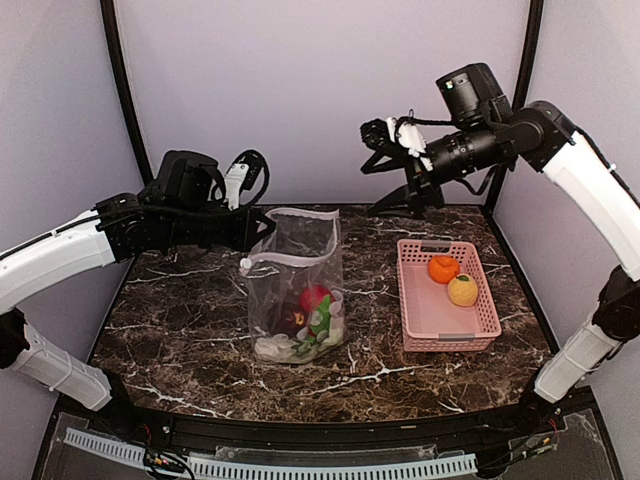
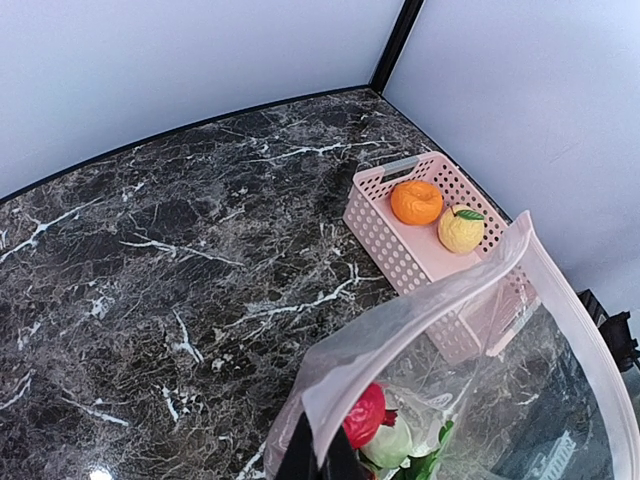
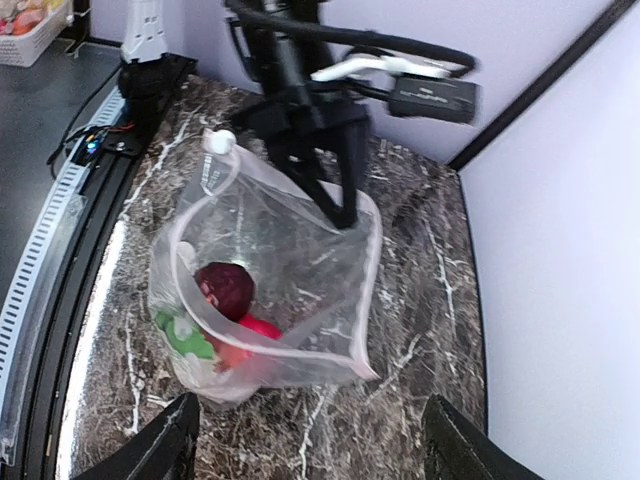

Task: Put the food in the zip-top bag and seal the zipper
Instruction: Adjust the zipper food storage bag at the center of the board, then pick up the fake fruit from the bin.

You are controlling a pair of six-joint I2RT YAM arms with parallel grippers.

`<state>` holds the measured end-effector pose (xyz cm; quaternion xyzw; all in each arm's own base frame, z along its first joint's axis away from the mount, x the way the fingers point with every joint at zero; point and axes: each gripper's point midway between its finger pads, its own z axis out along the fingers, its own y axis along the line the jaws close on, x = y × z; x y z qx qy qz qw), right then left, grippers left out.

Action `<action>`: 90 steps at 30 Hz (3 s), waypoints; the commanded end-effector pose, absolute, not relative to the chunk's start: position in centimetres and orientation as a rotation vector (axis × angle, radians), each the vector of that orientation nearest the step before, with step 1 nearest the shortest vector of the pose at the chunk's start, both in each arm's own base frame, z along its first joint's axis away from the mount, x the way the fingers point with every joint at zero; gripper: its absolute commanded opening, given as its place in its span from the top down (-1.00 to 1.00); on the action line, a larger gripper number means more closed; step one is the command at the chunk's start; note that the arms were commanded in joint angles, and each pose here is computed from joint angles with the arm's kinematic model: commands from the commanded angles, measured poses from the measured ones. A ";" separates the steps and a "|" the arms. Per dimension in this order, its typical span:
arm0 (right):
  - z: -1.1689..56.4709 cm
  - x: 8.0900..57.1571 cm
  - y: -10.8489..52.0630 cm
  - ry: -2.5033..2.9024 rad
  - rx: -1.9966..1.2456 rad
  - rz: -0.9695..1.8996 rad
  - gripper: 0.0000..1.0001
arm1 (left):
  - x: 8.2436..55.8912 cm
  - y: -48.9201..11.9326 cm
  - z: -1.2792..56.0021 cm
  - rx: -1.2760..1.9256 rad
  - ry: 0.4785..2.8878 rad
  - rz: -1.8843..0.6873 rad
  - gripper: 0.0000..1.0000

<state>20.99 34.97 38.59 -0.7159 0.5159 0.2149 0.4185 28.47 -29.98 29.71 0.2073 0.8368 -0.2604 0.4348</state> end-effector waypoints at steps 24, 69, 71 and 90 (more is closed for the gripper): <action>18.0 34.2 12.3 2.326 -1.166 0.225 -0.52 | 28.9 -29.3 30.2 0.528 2.049 -0.593 0.99; 5.9 34.0 7.0 2.687 -1.174 -0.091 -0.04 | 28.8 -29.2 30.1 0.545 2.040 -0.591 0.99; 6.5 33.9 7.1 2.681 -1.167 -0.077 -0.02 | 28.7 -29.2 30.2 0.545 2.038 -0.591 0.98; 23.4 34.8 17.9 2.244 -1.239 0.332 0.05 | 28.8 -29.2 30.0 0.536 2.051 -0.584 0.99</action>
